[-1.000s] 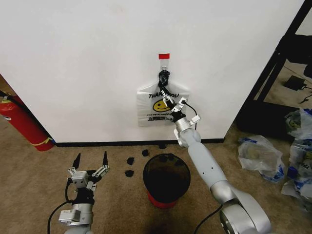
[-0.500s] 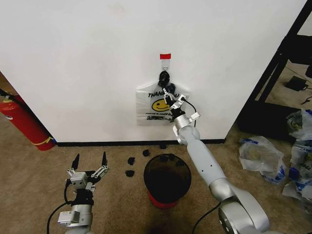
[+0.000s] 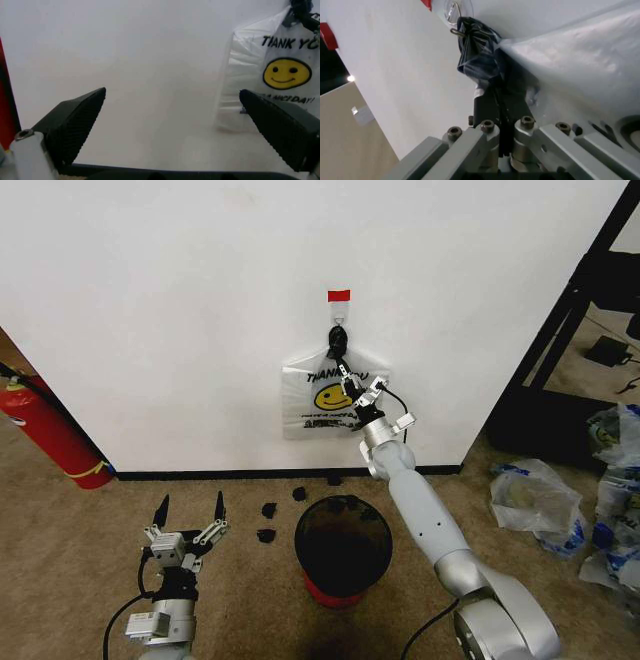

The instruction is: Pick up the garbage bag from the wall and place it over the trash bin.

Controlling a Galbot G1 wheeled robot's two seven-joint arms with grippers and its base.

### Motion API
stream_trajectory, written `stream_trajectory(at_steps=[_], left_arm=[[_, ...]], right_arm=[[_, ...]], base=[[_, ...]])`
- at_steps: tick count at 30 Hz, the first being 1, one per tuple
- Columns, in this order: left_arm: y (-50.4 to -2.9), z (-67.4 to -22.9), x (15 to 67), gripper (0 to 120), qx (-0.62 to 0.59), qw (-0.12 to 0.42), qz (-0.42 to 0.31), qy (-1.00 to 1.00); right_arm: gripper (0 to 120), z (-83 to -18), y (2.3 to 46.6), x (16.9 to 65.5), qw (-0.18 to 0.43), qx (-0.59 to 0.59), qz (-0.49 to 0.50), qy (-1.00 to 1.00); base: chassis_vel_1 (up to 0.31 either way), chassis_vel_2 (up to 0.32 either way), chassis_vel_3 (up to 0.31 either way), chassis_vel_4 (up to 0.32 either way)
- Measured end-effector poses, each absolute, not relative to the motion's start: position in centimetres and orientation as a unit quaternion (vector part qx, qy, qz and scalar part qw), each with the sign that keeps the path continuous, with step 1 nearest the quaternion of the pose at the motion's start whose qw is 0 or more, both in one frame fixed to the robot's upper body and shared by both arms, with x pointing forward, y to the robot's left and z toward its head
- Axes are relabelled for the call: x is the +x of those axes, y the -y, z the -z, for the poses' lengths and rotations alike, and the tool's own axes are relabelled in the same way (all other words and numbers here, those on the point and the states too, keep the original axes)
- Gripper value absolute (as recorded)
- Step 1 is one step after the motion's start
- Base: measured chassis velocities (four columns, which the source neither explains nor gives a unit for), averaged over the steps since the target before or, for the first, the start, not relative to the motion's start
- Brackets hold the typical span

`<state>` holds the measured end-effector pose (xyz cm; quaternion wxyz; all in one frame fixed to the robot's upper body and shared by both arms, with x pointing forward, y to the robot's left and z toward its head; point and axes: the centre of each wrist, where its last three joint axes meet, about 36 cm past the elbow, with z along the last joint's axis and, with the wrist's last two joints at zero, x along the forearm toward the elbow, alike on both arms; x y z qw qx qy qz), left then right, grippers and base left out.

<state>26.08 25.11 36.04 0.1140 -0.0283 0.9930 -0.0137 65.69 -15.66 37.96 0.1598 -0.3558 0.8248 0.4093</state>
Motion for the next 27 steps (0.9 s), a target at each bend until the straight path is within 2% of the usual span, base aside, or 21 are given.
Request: stream_trajectory(at_steps=[18,27], left_arm=[[-25.2,-35.9,26.2,100,-0.026,0.114,0.012,-0.993],[-25.4,-35.9,26.1,100,-0.026,0.115,0.011,-0.993]], right_arm=[[0,-35.6,17.5,64.3,0.155,-0.386,-0.393,-0.82],[0,-31.8,20.4,61.1,0.137,-0.407,-0.382,-0.818]], base=[[0.0,0.0,0.0,0.0],[0.0,0.0,0.0,0.0]])
